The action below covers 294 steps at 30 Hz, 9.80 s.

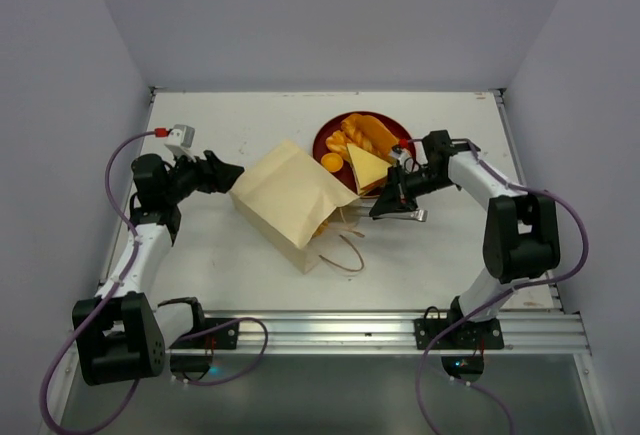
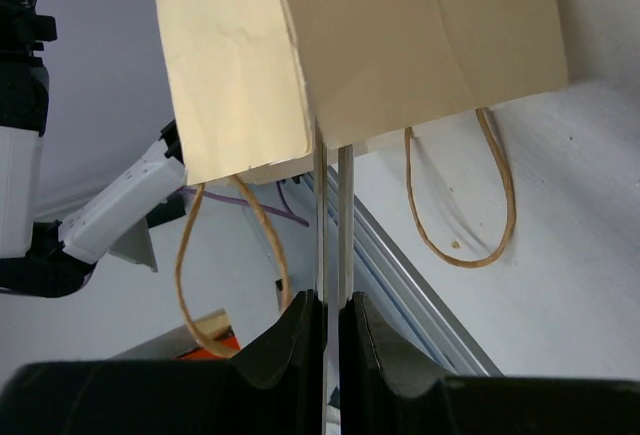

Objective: Take the fake bread out of the paper bag

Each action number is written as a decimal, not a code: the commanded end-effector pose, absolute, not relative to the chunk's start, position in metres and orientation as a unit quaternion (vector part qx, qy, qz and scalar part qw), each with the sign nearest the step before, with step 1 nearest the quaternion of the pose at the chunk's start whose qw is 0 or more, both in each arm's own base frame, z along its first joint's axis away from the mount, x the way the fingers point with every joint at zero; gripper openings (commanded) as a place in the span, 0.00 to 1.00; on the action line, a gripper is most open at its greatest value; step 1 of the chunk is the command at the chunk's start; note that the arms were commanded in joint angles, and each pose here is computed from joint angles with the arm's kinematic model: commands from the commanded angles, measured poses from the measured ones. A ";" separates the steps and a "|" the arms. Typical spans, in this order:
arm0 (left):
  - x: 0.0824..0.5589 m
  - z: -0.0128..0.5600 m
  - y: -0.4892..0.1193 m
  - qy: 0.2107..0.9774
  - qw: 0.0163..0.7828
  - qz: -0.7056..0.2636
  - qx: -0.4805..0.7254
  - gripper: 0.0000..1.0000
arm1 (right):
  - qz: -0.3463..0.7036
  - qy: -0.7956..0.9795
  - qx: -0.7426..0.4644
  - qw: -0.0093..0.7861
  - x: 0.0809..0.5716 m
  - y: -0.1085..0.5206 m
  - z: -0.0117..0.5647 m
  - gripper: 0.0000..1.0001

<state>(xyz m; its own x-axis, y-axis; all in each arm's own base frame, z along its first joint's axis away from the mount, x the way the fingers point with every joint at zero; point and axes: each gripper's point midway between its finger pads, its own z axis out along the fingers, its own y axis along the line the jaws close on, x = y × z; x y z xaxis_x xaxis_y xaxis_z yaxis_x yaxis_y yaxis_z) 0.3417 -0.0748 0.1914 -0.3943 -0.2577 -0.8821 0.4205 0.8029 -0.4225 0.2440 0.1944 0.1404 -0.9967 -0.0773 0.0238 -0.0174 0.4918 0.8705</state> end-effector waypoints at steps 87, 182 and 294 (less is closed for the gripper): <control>0.328 0.173 -0.212 0.818 0.567 0.004 0.095 0.00 | -0.534 -0.836 0.106 -0.066 0.176 0.172 0.211 0.00; 0.324 0.177 -0.095 0.842 0.538 -0.010 0.023 0.00 | -0.500 -0.831 -0.093 -0.226 0.373 0.152 0.173 0.00; 0.341 0.190 -0.166 0.808 0.527 -0.243 -0.099 0.00 | -0.529 -0.821 -0.128 -0.172 0.356 0.357 0.137 0.47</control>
<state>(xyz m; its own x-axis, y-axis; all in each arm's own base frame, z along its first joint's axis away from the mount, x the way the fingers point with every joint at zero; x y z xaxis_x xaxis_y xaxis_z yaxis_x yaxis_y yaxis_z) 0.3364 -0.1619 0.1702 -0.4746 -0.3553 -0.8053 0.0708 0.8966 -0.4372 0.3415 0.3513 0.1293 -0.9278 0.3495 -0.1307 0.0388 0.4387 0.8978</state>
